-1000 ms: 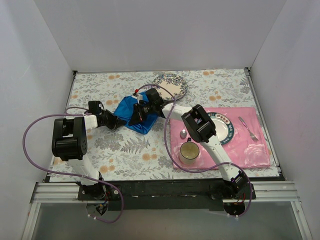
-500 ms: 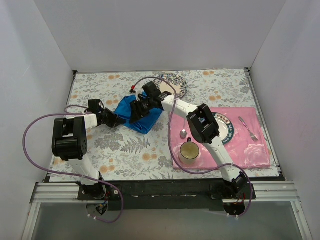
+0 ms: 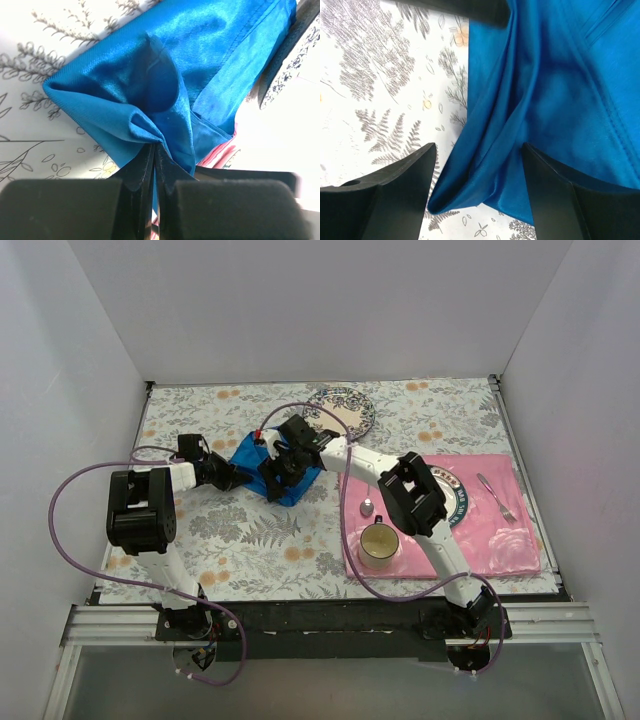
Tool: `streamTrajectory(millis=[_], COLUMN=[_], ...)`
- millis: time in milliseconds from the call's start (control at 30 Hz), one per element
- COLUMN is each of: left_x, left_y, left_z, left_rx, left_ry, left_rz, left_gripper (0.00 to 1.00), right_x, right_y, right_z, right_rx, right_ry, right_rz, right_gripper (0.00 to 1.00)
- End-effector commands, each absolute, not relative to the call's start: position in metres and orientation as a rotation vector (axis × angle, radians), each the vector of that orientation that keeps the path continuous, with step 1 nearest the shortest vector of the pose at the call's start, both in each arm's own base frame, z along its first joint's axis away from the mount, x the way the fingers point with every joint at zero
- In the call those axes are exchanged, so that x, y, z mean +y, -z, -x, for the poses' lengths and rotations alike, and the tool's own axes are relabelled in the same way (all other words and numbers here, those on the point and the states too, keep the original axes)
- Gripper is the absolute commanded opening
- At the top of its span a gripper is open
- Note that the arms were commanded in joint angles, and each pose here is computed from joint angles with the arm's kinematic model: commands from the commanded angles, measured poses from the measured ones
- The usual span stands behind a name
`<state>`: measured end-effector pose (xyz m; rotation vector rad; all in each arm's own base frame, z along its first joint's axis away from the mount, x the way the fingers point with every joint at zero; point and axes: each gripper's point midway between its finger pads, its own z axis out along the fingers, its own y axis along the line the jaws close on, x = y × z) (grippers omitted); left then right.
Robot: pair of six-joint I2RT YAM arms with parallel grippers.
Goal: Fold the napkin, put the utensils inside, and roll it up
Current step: Roll the napkin with the utensil
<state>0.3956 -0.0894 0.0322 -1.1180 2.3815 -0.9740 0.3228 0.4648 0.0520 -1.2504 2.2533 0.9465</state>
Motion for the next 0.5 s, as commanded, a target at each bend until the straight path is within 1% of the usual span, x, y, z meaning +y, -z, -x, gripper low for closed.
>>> streamTrajectory(millis=[0,67,167,267,300,333,467], left_x=[-0.090,-0.090,-0.088,-0.089,-0.089,-0.089,-0.088], left_y=[-0.045,-0.045,-0.043,-0.042,-0.042,-0.042,-0.047], left_z=[-0.408,-0.408,-0.408,-0.408,-0.409,-0.409,-0.412], left_rx=[2.355,2.356,2.360,2.365,2.363,2.366,2.363], left_ry=[0.977,0.977,0.961,0.961,0.962,0.960,0.956], left_rz=[1.077,1.076,1.071,1.072,1.071,1.071,1.052], left_gripper=[0.00,0.00,0.00,0.00,0.00,0.00,0.00], right_x=[0.454,0.447,0.437,0.433,0.433,0.432,0.433], right_y=[-0.062,-0.055,-0.058,-0.060,-0.063,-0.063,-0.065], right_z=[-0.332,-0.334,-0.342,-0.343,-0.344,-0.344,-0.342], right_rx=[2.216,2.230,2.223,2.218,2.214,2.215,2.215], right_ry=[-0.800,-0.745,-0.665,-0.649,-0.649,-0.651,-0.665], right_rz=[1.260,1.249,1.213,1.196,1.193,1.191,1.188], right_gripper=[0.76,0.75,0.72,0.65,0.60,0.57,0.52])
